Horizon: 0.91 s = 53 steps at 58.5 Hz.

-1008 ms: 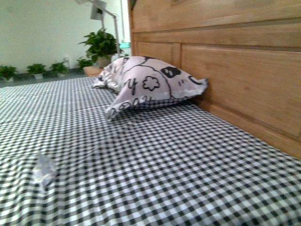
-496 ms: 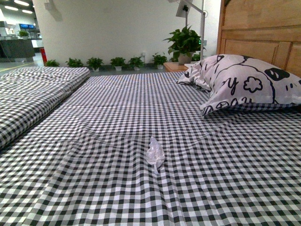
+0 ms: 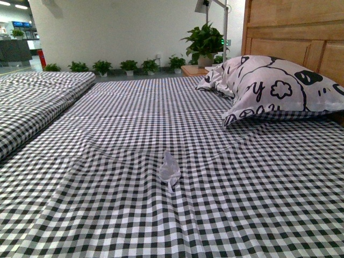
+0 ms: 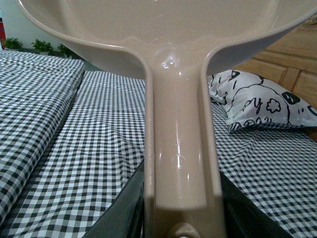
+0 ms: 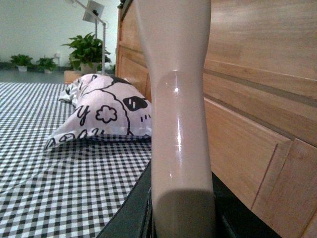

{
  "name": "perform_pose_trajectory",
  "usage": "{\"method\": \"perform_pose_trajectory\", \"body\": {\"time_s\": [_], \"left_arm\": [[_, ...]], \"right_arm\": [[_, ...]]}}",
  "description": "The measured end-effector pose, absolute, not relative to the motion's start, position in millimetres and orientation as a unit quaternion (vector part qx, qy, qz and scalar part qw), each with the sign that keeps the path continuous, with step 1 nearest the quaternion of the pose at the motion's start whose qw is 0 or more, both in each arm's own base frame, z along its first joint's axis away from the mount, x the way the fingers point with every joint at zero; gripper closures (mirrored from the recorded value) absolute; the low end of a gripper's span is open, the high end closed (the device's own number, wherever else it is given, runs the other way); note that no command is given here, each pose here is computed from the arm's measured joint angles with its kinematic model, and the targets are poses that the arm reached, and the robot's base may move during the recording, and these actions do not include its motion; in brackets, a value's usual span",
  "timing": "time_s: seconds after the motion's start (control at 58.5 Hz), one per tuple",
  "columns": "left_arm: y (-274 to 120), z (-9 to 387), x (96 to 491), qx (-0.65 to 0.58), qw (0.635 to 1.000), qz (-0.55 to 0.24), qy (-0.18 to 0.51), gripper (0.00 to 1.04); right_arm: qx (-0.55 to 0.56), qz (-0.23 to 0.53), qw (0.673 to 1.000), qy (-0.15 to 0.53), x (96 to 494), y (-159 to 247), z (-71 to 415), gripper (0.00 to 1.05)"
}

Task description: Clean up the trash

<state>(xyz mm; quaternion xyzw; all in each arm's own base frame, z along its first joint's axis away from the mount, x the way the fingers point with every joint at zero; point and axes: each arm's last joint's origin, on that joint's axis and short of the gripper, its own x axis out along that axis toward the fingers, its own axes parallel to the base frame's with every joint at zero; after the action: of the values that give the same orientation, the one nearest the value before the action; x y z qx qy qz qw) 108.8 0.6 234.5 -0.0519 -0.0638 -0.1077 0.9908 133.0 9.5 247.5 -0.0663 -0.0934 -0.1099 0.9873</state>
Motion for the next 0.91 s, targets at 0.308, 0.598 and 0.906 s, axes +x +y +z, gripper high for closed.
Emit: {"method": "perform_pose_trajectory", "body": {"time_s": [0.308, 0.598, 0.906], "left_arm": [[8, 242, 125, -0.019, 0.988, -0.125, 0.094, 0.78], [20, 243, 193, 0.079, 0.966, -0.182, 0.168, 0.78], [13, 217, 247, 0.167, 0.925, -0.252, 0.231, 0.78]], "right_arm": [[-0.067, -0.109, 0.987, -0.094, 133, 10, 247, 0.85], [-0.067, -0.110, 0.987, -0.093, 133, 9, 247, 0.85], [-0.066, -0.110, 0.987, -0.093, 133, 9, 247, 0.85]]}}
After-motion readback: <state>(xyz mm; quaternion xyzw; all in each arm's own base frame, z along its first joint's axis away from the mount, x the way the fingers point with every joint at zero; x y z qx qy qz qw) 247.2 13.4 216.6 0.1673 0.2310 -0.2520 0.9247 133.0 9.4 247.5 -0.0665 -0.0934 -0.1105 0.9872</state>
